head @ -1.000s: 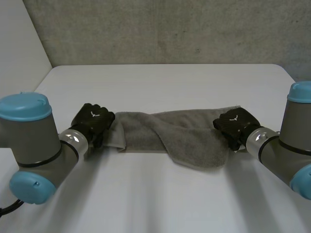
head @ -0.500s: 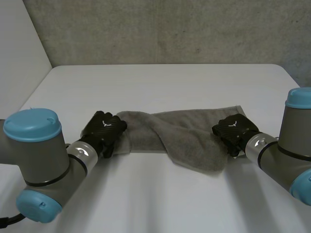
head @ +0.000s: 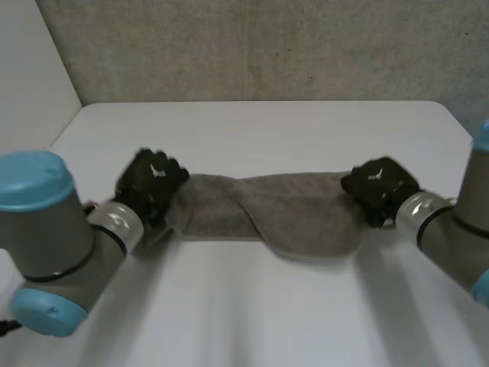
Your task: Fold the towel.
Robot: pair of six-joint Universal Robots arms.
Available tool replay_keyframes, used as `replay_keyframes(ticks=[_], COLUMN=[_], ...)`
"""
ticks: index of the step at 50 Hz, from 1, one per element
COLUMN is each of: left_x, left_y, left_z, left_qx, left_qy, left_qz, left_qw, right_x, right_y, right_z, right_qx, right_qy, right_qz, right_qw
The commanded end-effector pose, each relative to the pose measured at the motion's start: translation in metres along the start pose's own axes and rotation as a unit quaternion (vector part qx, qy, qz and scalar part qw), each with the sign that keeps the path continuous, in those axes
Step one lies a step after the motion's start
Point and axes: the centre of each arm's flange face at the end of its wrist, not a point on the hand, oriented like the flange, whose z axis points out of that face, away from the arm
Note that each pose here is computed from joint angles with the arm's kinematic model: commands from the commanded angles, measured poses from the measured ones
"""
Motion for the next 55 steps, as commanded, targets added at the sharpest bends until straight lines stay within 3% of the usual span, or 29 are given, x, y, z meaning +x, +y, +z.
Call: replay_keyframes(ticks=[1, 9, 22, 29, 31, 32, 34, 35, 37, 38, 39, 40, 41, 42, 44, 46, 47, 48, 50, 55], left_x=[-0.059, -0.081, -0.055, -0.077, -0.106, -0.106, -0.136, -0.137, -0.171, -0.171, -0.192, -0.192, -0.209, -0.225, -0.240, -0.244, -0.238, -0.238, -0.222, -0.189], left_y=[-0.041, -0.035, 0.030, 0.011, -0.023, -0.023, -0.064, -0.064, -0.107, -0.107, -0.128, -0.129, -0.145, -0.155, -0.160, -0.160, -0.152, -0.152, -0.131, -0.087], left_z=[-0.017, -0.017, 0.040, 0.076, 0.086, 0.086, 0.087, 0.087, 0.079, 0.078, 0.068, 0.068, 0.058, 0.050, 0.045, 0.046, 0.053, 0.053, 0.068, 0.087], left_qx=[0.065, 0.032, -0.097, -0.058, 0.005, 0.005, 0.081, 0.082, 0.178, 0.179, 0.227, 0.228, 0.269, 0.299, 0.316, 0.312, 0.289, 0.288, 0.228, 0.123], left_qy=[-0.083, -0.095, -0.020, -0.045, -0.084, -0.084, -0.126, -0.126, -0.165, -0.165, -0.184, -0.184, -0.194, -0.203, -0.214, -0.215, -0.201, -0.201, -0.166, -0.117], left_qz=[-0.039, -0.058, -0.079, -0.075, -0.075, -0.075, -0.103, -0.103, -0.164, -0.165, -0.192, -0.193, -0.216, -0.231, -0.235, -0.233, -0.235, -0.235, -0.246, -0.276], left_qw=[0.994, 0.993, 0.992, 0.995, 0.994, 0.994, 0.983, 0.983, 0.956, 0.956, 0.937, 0.936, 0.918, 0.903, 0.894, 0.896, 0.906, 0.906, 0.927, 0.946], right_x=[0.051, 0.074, 0.063, 0.076, 0.081, 0.081, 0.094, 0.094, 0.118, 0.118, 0.128, 0.128, 0.136, 0.138, 0.136, 0.132, 0.126, 0.126, 0.111, 0.086], right_y=[-0.062, -0.062, -0.014, -0.024, -0.061, -0.061, -0.100, -0.100, -0.143, -0.143, -0.166, -0.166, -0.178, -0.181, -0.179, -0.174, -0.167, -0.167, -0.148, -0.119], right_z=[-0.048, -0.065, 0.001, 0.038, 0.050, 0.050, 0.056, 0.056, 0.031, 0.031, 0.006, 0.006, -0.014, -0.023, -0.024, -0.023, -0.020, -0.020, -0.007, 0.010], right_qx=[0.065, -0.003, -0.102, -0.074, 0.010, 0.011, 0.129, 0.130, 0.251, 0.252, 0.305, 0.306, 0.335, 0.339, 0.328, 0.305, 0.280, 0.280, 0.226, 0.162], right_qy=[0.071, 0.051, -0.008, 0.026, 0.071, 0.071, 0.139, 0.139, 0.217, 0.217, 0.245, 0.246, 0.264, 0.265, 0.259, 0.243, 0.221, 0.221, 0.175, 0.114], right_qz=[0.010, 0.055, 0.038, 0.022, -0.002, -0.002, -0.008, -0.008, 0.010, 0.010, 0.018, 0.018, 0.023, 0.025, 0.027, 0.030, 0.034, 0.034, 0.039, 0.036], right_qw=[0.995, 0.997, 0.994, 0.997, 0.997, 0.997, 0.982, 0.982, 0.943, 0.943, 0.920, 0.920, 0.904, 0.902, 0.908, 0.920, 0.933, 0.934, 0.958, 0.980])
